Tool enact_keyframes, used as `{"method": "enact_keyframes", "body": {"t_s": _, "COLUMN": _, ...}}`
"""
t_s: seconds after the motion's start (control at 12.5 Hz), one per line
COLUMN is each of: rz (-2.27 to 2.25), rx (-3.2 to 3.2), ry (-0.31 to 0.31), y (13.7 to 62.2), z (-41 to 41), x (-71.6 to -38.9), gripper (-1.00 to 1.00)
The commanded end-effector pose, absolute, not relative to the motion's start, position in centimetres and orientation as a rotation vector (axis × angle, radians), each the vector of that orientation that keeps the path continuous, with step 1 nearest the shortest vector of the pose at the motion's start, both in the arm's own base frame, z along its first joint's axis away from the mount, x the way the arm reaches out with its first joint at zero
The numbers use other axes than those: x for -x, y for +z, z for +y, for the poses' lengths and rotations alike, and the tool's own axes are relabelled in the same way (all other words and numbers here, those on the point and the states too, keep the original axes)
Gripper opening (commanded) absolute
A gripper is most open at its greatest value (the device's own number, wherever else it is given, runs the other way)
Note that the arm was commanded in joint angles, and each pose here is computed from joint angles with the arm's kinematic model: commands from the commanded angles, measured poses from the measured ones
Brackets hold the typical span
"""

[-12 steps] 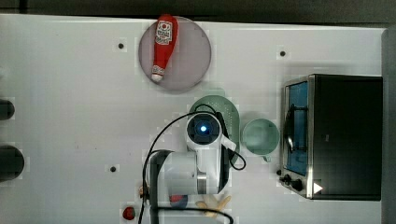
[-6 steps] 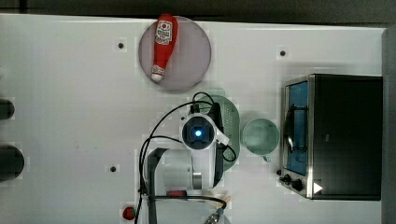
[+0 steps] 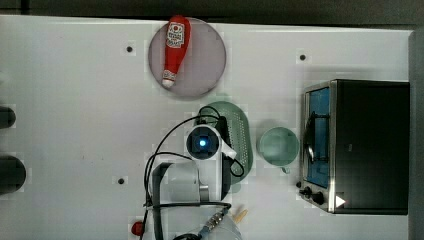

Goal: Drag strainer right to left.

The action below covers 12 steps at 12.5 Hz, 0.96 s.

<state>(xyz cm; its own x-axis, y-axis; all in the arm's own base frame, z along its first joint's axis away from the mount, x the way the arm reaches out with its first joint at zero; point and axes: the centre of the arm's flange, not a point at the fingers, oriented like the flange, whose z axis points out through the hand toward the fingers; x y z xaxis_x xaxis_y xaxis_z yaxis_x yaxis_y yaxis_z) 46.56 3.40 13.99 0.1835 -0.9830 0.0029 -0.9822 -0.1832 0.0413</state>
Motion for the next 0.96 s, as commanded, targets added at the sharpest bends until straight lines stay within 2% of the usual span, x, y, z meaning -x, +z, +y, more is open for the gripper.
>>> {"method": "enact_keyframes", "body": {"t_s": 0.08, "rz": -2.015, "rx": -2.396, "ry": -0.031, "y": 14.8, "z": 6.4, "x": -47.1, "gripper": 1.00}}
{"method": "enact_keyframes", "body": {"t_s": 0.4, "rz": -2.014, "rx": -2.400, "ry": -0.070, "y": 14.6, "z": 9.2, "x": -46.8, "gripper": 1.00}}
{"method": "enact_keyframes", "body": {"t_s": 0.72, "rz": -2.099, "rx": -2.302, "ry": -0.154, "y": 14.7, "z": 12.9, "x": -47.2, "gripper": 1.00}}
{"method": "enact_keyframes", "body": {"t_s": 0.96, "rz": -2.202, "rx": -2.208, "ry": -0.160, "y": 14.6, "z": 16.6, "x": -47.6, "gripper": 1.00}}
